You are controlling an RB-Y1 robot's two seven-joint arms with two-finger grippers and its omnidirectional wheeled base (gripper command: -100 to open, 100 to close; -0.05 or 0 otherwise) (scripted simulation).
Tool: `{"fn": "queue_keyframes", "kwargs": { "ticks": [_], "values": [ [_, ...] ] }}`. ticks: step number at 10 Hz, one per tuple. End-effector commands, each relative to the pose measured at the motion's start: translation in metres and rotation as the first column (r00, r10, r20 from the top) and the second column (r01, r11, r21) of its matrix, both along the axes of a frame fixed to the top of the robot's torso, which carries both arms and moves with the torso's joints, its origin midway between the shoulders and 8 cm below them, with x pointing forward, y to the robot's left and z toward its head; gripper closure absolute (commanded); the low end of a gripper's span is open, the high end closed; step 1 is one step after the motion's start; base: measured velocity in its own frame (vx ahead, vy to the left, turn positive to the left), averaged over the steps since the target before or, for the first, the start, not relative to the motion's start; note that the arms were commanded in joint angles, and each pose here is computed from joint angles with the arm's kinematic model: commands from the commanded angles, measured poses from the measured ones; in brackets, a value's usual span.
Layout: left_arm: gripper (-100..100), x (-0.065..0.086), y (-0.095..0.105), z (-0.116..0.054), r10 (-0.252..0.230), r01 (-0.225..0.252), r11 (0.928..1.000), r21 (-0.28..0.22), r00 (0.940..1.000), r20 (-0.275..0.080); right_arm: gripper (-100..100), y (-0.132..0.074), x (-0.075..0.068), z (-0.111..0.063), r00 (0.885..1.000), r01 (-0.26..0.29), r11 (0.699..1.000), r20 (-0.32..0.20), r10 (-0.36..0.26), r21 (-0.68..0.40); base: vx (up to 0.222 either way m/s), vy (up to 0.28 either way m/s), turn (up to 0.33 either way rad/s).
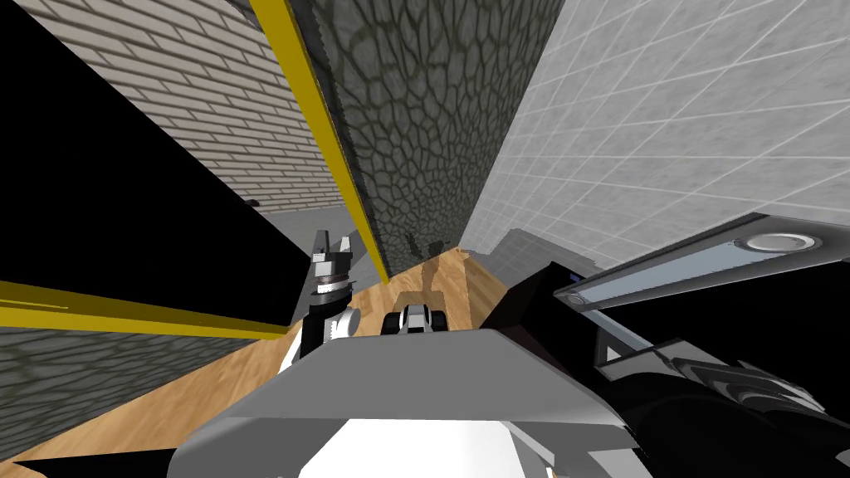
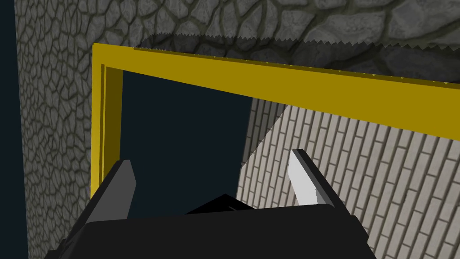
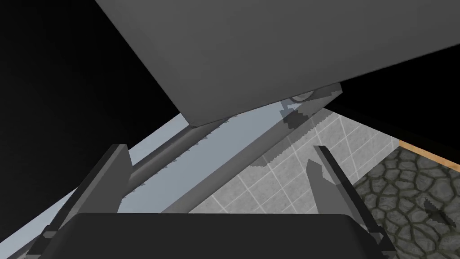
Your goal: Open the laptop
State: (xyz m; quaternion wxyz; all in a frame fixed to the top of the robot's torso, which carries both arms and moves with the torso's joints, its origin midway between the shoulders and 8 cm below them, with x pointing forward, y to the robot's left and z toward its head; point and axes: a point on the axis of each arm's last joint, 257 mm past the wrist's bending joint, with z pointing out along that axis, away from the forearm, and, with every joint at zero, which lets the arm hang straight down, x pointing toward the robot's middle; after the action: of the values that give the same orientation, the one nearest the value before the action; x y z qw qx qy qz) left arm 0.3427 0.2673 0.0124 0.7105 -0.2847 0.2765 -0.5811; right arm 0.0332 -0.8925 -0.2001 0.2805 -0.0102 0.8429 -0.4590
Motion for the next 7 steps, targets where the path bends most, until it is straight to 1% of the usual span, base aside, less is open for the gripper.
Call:
{"fn": "queue_keyframes", "kwargs": {
  "ticks": [1, 2, 3, 4, 5, 6, 7],
  "values": [
    [0, 0.000, 0.000, 0.000, 0.000, 0.000, 1.0000, 0.000, 1.0000, 0.000, -100, 0.012, 0.018, -0.009, 0.998, -0.067, 0.998, -0.017, 0.067, -0.006, -0.227, -0.183, 0.062],
    [0, 0.000, 0.000, 0.000, 0.000, 0.000, 1.0000, 0.000, 1.0000, 0.000, -100, 0.017, 0.025, -0.012, 0.995, -0.096, 0.995, -0.023, 0.096, -0.011, -0.203, -0.166, 0.063],
    [0, 0.000, 0.000, 0.000, 0.000, 0.000, 1.0000, 0.000, 1.0000, 0.000, -100, 0.017, 0.025, -0.012, 0.995, -0.096, 0.995, -0.023, 0.096, -0.011, -0.136, -0.095, 0.029],
    [0, 0.000, 0.000, 0.000, 0.000, 0.000, 1.0000, 0.000, 1.0000, 0.000, -100, 0.024, 0.034, -0.016, 0.991, -0.127, 0.992, -0.030, 0.127, -0.016, -0.150, -0.117, 0.038],
    [0, 0.000, 0.000, 0.000, 0.000, 0.000, 1.0000, 0.000, 1.0000, 0.000, -100, 0.024, 0.034, -0.016, 0.991, -0.127, 0.992, -0.030, 0.127, -0.016, -0.119, -0.089, 0.038],
    [0, 0.000, 0.000, 0.000, 0.000, 0.000, 1.0000, 0.000, 1.0000, 0.000, -100, 0.030, 0.042, -0.020, 0.986, -0.161, 0.987, -0.038, 0.160, -0.023, -0.112, -0.096, 0.058],
    [0, 0.000, 0.000, 0.000, 0.000, 0.000, 1.0000, 0.000, 1.0000, 0.000, -100, 0.038, 0.051, -0.023, 0.980, -0.196, 0.980, -0.046, 0.194, -0.032, -0.229, -0.201, 0.115]
  ]
}}
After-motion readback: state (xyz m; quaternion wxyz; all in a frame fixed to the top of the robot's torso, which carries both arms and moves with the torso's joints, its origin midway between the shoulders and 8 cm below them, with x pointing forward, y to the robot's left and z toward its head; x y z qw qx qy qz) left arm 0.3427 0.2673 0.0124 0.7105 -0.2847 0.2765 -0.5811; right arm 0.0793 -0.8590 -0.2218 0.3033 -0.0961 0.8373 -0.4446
